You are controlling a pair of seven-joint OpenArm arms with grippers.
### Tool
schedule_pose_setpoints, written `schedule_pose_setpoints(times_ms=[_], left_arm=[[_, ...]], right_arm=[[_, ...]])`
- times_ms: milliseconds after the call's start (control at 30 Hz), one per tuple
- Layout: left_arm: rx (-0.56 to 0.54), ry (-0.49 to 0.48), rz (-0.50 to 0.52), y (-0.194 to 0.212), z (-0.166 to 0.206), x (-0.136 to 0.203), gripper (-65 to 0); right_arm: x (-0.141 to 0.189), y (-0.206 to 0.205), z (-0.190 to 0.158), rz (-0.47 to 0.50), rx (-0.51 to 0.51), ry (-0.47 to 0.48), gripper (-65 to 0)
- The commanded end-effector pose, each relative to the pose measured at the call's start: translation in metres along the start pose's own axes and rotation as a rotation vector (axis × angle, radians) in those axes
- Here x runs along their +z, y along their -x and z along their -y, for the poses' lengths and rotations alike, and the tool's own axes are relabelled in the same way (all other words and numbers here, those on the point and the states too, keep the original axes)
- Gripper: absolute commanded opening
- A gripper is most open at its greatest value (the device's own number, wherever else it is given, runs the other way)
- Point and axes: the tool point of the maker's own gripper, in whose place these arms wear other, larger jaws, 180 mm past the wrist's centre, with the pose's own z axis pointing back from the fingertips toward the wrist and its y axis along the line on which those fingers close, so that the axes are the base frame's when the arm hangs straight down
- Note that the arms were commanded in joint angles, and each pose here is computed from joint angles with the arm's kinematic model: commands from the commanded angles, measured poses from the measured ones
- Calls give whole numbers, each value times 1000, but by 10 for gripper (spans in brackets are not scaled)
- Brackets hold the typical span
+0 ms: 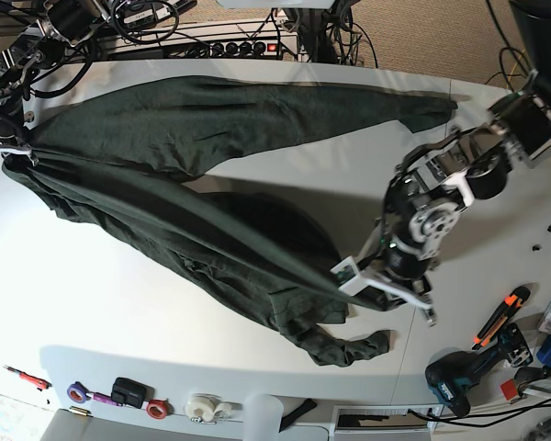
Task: Layout the t-shirt on the table in an organized manner, then fold the t-shirt properly
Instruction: 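Lift the grasped fabric with the left gripper and pull it toward the shirt's end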
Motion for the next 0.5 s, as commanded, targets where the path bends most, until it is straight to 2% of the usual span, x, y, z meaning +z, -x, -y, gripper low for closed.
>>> schedule_pose_setpoints(times_ms=[0,133,367,467], left_arm=[[-10,-47,1,2,-19,4,-650],[-39,-6,-40,26,-1,12,-650],[-98,145,-166,77,63,33,-650],[-124,177,-201,89,85,43,-650]], right_arm=[[2,-25,0,71,13,-7,-650],[2,-25,0,71,13,-7,-650],[2,-26,0,72,14,-7,-650],[2,-26,0,72,15,-7,-650]])
